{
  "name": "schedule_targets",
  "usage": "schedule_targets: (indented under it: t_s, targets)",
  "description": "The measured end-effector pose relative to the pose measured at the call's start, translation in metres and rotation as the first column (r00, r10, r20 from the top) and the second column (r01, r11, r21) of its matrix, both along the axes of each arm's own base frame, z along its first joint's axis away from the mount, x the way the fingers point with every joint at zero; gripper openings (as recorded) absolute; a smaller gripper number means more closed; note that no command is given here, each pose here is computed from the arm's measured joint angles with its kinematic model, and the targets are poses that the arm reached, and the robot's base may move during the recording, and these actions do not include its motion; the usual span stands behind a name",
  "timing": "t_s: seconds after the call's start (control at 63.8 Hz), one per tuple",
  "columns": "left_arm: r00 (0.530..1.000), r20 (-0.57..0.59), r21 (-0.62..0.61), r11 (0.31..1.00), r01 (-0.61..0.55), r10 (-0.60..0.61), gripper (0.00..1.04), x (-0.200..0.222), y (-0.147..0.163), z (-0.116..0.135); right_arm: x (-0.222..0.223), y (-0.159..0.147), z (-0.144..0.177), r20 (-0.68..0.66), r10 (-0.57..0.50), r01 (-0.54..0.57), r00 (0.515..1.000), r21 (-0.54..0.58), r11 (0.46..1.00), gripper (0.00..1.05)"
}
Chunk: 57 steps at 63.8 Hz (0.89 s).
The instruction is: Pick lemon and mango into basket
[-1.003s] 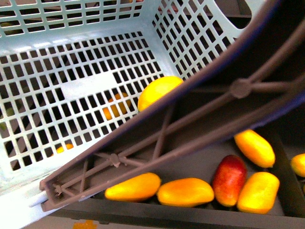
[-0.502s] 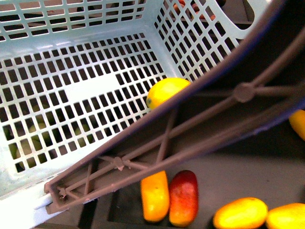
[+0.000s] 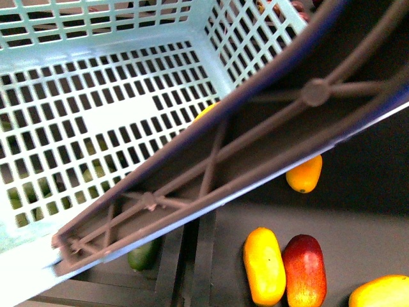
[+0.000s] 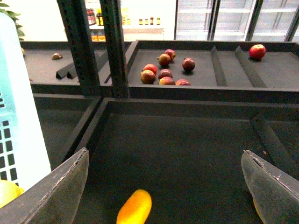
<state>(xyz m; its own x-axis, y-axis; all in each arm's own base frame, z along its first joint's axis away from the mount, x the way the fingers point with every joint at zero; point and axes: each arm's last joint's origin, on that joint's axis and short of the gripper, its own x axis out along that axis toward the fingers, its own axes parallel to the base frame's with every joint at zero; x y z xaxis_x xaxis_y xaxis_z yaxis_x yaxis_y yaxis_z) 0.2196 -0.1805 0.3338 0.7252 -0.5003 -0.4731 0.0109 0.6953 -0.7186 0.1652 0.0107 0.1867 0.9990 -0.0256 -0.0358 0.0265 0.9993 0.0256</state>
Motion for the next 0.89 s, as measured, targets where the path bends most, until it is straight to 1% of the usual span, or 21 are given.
schedule_targets:
  t_s: [0.016,0.031,0.047,0.063,0.094,0.11,0.188,0.235,0.282,0.408,0.517,0.658,0.768,0.831,0.893]
  targets:
    - [1.0,0.0,0.0,1.0,0.0,0.0,0.05,0.0,0.0,0.0,0.002,0.001,0.0,-0.061,-0.048,0.049,0.997,0.026,0.998,0.96]
    - [1.0,0.0,0.0,1.0,0.0,0.0,0.05,0.0,0.0,0.0,0.004,0.002,0.001,-0.097,-0.056,0.059,0.994,0.029,0.998,0.96]
    - [1.0,0.0,0.0,1.0,0.001,-0.001,0.05,0.0,0.0,0.0,0.005,0.002,0.001,-0.131,-0.095,0.102,0.987,0.051,0.994,0.96]
    - [1.0,0.0,0.0,1.0,0.001,-0.001,0.05,0.0,0.0,0.0,0.007,0.002,0.004,-0.194,-0.138,0.154,0.971,0.072,0.985,0.96]
    - [1.0,0.0,0.0,1.0,0.002,-0.002,0.05,0.0,0.0,0.0,0.01,0.001,0.005,-0.254,-0.178,0.207,0.951,0.09,0.974,0.96]
    - [1.0,0.0,-0.001,1.0,0.002,-0.002,0.05,0.0,0.0,0.0,0.011,0.001,0.006,-0.311,-0.202,0.245,0.929,0.106,0.964,0.96]
    - [1.0,0.001,-0.001,1.0,0.008,-0.008,0.05,-0.001,-0.001,0.0,0.013,-0.001,-0.003,-0.465,-0.235,0.334,0.854,0.142,0.932,0.96]
    - [1.0,-0.001,-0.002,1.0,0.008,-0.008,0.05,0.0,-0.001,0.0,0.015,-0.003,-0.011,-0.51,-0.227,0.352,0.83,0.162,0.922,0.96]
    - [1.0,-0.003,-0.003,1.0,0.006,-0.006,0.05,0.0,-0.001,0.0,0.02,-0.005,-0.017,-0.533,-0.228,0.371,0.815,0.178,0.911,0.96]
    - [1.0,-0.001,-0.001,1.0,0.005,-0.005,0.05,0.0,-0.001,0.0,0.039,-0.008,-0.033,-0.561,-0.213,0.382,0.8,0.202,0.902,0.96]
    - [1.0,-0.002,-0.001,1.0,0.005,-0.005,0.04,0.0,-0.001,0.0,0.066,-0.007,-0.055,-0.599,-0.156,0.365,0.785,0.245,0.898,0.96]
    - [1.0,-0.002,-0.002,1.0,0.005,-0.005,0.05,0.0,-0.001,0.0,0.094,-0.004,-0.075,-0.625,-0.13,0.37,0.77,0.271,0.888,0.96]
    - [1.0,-0.002,-0.002,1.0,0.006,-0.006,0.04,0.0,-0.001,0.0,0.117,0.003,-0.096,-0.656,-0.122,0.385,0.745,0.274,0.881,0.96]
    - [1.0,-0.002,-0.001,1.0,0.006,-0.006,0.04,0.0,-0.001,0.0,0.133,0.008,-0.109,-0.676,-0.134,0.413,0.725,0.272,0.869,0.96]
    - [1.0,-0.002,-0.001,1.0,0.006,-0.006,0.05,0.0,-0.001,0.0,0.141,0.01,-0.116,-0.686,-0.136,0.429,0.715,0.276,0.86,0.96]
